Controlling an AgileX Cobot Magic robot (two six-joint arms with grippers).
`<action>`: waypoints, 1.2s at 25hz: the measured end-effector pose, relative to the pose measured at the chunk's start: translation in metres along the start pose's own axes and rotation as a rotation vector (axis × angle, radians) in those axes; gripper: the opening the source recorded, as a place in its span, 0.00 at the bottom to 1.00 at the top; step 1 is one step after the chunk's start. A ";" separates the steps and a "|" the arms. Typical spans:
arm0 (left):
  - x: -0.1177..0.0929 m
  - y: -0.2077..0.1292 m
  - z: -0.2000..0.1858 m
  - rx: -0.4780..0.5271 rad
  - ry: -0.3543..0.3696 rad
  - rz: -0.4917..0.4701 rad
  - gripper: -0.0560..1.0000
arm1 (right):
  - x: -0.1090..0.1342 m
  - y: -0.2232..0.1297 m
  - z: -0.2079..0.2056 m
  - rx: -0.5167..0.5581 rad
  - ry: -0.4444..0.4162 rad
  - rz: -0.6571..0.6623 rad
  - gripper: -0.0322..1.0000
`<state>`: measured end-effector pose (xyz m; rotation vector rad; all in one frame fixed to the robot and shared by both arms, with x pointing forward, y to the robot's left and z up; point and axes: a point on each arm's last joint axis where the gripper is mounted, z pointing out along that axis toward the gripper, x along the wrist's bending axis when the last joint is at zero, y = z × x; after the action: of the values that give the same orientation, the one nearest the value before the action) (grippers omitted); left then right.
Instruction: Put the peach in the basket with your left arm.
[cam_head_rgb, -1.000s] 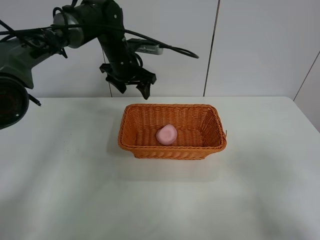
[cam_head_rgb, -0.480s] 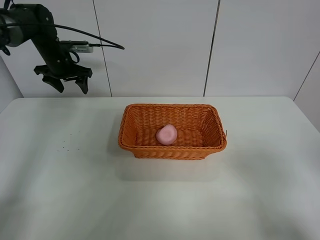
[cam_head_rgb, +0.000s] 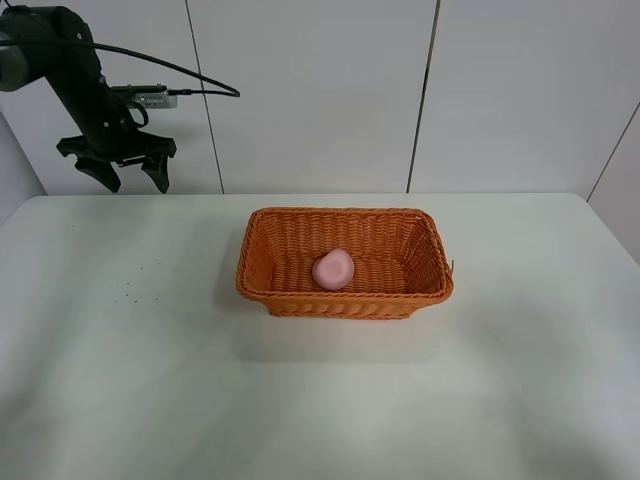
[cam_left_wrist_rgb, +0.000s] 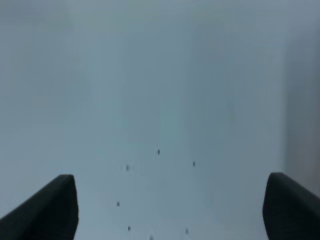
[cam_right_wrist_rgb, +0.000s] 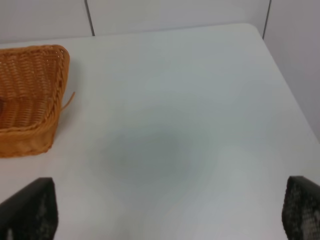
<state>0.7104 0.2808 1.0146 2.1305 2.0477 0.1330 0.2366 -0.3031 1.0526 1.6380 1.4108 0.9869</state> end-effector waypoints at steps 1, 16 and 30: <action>-0.001 -0.006 -0.004 0.010 -0.004 -0.001 0.86 | 0.000 0.000 0.000 0.000 0.000 0.000 0.70; -0.009 -0.155 -0.108 0.021 -0.022 0.023 0.86 | 0.000 0.000 0.000 0.000 0.000 0.000 0.70; -0.006 -0.347 -0.133 -0.147 0.043 0.049 0.86 | 0.000 0.000 0.000 0.000 0.000 0.000 0.70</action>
<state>0.3440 0.2959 1.0786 2.1054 1.9439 0.3283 0.2366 -0.3031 1.0526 1.6380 1.4108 0.9869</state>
